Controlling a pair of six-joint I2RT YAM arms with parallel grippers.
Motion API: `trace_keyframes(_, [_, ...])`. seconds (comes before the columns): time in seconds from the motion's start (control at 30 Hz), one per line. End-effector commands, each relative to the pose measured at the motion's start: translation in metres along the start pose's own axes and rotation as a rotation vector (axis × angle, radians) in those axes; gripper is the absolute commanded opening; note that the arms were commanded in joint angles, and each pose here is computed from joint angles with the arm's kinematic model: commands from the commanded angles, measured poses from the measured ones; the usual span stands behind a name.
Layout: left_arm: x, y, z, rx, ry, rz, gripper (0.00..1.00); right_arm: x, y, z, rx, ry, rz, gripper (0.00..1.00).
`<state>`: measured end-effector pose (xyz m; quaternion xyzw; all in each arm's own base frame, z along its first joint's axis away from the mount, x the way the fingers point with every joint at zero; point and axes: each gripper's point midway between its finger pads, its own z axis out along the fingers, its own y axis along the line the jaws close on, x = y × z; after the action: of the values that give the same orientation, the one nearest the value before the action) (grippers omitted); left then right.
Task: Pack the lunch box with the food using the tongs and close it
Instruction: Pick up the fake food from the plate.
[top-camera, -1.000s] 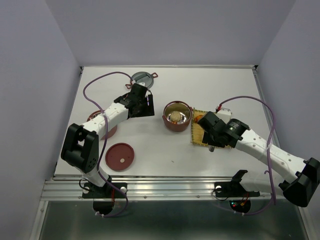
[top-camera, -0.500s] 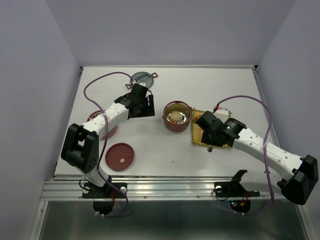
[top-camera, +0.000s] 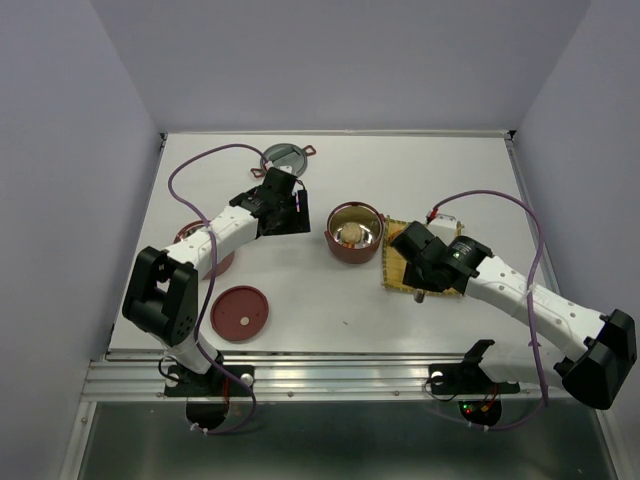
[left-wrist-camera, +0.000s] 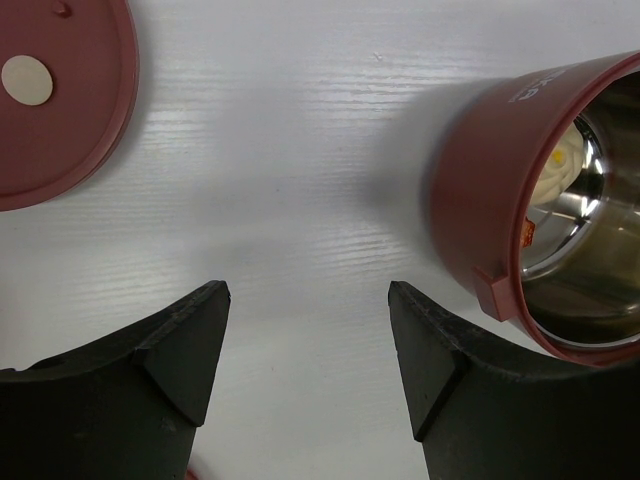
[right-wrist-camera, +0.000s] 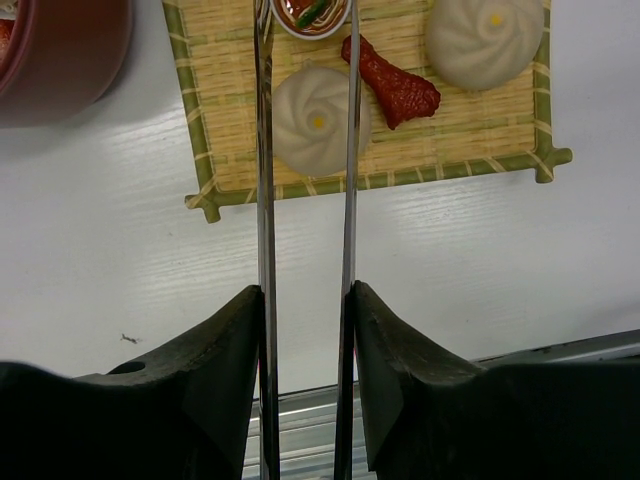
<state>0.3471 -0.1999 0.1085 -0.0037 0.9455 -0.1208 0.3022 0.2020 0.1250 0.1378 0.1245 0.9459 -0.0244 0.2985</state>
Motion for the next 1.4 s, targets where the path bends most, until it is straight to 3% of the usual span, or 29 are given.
trace_keyframes(0.0, [-0.009, -0.004, -0.002, 0.004, -0.032, 0.012, 0.76, -0.021, 0.0, -0.013, -0.01, -0.062, 0.034, 0.27])
trace_keyframes(1.37, [-0.012, 0.001, -0.012, -0.022, -0.065, 0.011, 0.76, -0.055, 0.009, -0.046, -0.055, -0.123, 0.029, 0.21])
